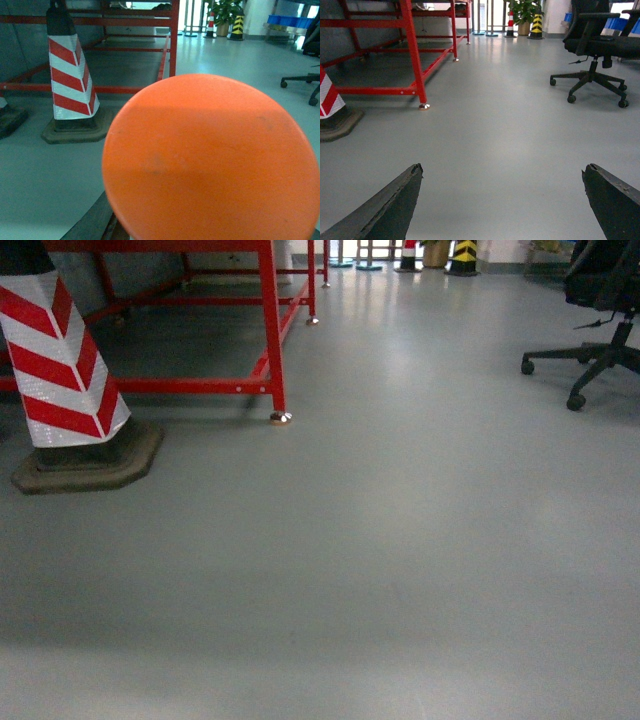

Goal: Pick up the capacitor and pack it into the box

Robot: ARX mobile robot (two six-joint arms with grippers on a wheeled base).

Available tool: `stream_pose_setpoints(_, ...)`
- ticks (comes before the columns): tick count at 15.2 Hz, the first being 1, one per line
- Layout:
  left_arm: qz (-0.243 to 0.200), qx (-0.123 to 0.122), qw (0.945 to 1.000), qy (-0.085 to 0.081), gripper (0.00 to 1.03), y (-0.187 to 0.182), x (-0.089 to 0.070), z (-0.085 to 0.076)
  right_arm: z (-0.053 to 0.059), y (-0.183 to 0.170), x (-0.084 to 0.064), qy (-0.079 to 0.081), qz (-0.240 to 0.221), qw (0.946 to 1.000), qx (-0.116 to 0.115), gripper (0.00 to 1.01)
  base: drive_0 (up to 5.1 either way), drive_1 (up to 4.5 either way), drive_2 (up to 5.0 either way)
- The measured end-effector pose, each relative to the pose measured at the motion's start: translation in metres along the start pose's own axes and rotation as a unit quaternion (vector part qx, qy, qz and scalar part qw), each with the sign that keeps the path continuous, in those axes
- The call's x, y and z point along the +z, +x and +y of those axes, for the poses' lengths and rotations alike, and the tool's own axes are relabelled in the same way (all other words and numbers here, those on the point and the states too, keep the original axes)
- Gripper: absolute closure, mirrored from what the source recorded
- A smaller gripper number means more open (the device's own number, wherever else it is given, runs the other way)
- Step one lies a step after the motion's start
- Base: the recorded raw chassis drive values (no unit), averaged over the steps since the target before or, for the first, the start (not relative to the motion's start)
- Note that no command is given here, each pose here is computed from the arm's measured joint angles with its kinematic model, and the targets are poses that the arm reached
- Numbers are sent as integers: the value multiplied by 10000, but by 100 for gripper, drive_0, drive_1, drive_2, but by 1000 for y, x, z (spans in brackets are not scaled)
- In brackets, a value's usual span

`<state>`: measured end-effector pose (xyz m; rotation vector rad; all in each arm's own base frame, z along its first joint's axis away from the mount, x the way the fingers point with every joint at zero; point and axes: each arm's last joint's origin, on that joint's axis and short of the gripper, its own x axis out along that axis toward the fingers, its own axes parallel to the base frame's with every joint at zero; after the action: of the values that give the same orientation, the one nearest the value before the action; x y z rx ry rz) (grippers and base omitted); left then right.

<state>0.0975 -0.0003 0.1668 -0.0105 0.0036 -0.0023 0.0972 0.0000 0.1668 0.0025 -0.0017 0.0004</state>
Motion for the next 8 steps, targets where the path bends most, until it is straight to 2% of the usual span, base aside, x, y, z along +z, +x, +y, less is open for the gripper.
stream_pose_setpoints(8, -6, -6, 10000, 2, 59, 0, 0, 0, 0, 0, 0, 0, -4, 10000, -2, 3, -500, 245, 245)
